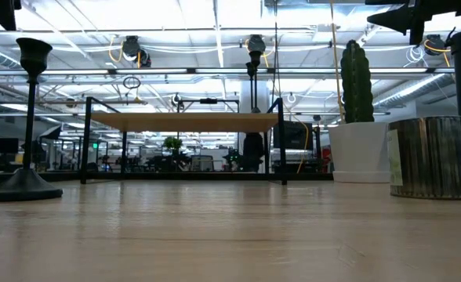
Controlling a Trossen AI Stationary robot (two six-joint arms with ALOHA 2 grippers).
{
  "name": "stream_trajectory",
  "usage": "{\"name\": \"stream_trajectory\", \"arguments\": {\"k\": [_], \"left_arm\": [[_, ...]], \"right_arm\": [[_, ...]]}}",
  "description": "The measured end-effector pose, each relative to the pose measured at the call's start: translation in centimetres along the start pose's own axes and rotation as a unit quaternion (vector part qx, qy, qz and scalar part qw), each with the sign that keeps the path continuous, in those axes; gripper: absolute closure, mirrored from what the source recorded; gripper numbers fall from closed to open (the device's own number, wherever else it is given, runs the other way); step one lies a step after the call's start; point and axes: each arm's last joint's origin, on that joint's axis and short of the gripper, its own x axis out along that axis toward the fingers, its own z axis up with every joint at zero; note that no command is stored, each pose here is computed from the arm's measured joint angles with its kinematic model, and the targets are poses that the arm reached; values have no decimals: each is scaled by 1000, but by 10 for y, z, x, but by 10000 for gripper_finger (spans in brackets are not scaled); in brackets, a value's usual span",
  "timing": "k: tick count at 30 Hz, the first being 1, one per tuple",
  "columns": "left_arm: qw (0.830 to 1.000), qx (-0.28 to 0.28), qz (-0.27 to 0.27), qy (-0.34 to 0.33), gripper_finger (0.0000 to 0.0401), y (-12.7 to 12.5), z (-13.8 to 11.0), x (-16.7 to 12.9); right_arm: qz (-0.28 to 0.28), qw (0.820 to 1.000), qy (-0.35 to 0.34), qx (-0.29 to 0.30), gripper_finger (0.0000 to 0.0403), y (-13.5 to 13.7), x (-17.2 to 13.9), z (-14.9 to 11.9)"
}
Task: Pick & Place candle stick holders
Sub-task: Put the candle holder on the shelf
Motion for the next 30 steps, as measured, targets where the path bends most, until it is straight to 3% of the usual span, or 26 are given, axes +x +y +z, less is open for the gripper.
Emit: {"name": "stream_trajectory", "arguments": {"k": [7,16,26,30], "left_arm": [[998,52,-18,35,142,-1,-2,0],[996,89,-18,24,123,-3,-5,-1],[999,20,-23,23,123,-4,-6,-1],[999,11,-31,-14,123,-8,-3,-2]], "right_arm": [[0,1000,0,0,195,0,0,0],[0,1000,0,0,195,0,0,0],[0,1000,0,-2,195,0,0,0],[0,1000,0,-2,195,0,0,0]]}}
